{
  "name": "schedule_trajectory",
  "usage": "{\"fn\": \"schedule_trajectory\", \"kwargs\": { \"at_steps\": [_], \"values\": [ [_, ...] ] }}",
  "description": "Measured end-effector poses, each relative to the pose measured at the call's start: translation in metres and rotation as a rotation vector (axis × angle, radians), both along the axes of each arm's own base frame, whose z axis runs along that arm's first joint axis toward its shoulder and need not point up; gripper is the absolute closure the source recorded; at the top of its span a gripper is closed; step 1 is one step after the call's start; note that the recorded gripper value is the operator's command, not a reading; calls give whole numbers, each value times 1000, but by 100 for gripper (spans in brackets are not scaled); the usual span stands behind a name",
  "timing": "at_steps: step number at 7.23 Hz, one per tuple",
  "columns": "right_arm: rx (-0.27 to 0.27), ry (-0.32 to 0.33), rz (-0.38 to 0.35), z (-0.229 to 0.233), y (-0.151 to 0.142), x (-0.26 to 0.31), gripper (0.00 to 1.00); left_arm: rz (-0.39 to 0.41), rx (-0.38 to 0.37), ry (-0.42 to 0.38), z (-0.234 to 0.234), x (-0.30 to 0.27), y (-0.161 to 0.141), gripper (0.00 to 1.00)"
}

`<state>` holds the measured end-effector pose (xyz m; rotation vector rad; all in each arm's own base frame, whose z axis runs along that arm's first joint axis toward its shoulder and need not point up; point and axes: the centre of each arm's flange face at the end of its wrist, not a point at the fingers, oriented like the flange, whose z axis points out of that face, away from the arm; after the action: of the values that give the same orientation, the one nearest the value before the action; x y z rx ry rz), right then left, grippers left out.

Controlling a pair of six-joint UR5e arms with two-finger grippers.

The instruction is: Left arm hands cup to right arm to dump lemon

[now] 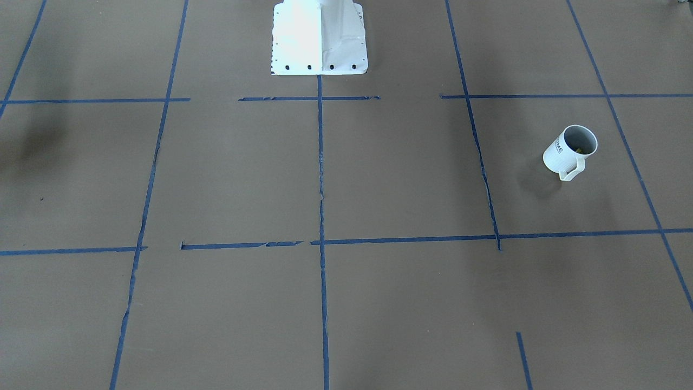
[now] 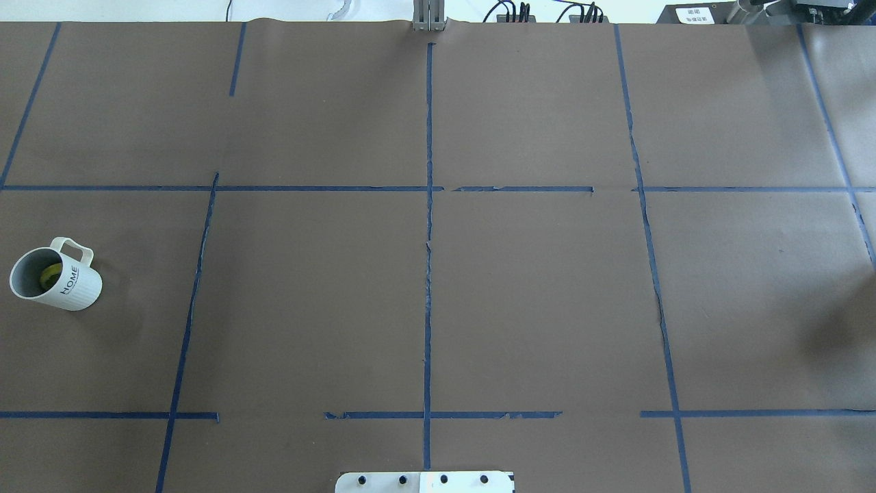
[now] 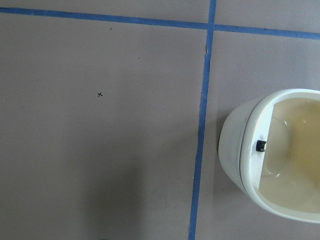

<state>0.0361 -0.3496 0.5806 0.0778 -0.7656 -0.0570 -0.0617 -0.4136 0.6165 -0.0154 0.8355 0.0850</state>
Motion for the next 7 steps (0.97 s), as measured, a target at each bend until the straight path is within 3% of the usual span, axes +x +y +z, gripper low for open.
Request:
{"fn": "schedule_trajectory", "kwargs": {
  "at_steps": [7],
  "values": [
    [-1, -26, -4, -2, -1, -2, 0, 23, 31, 7, 0, 5, 3, 0]
  ]
}}
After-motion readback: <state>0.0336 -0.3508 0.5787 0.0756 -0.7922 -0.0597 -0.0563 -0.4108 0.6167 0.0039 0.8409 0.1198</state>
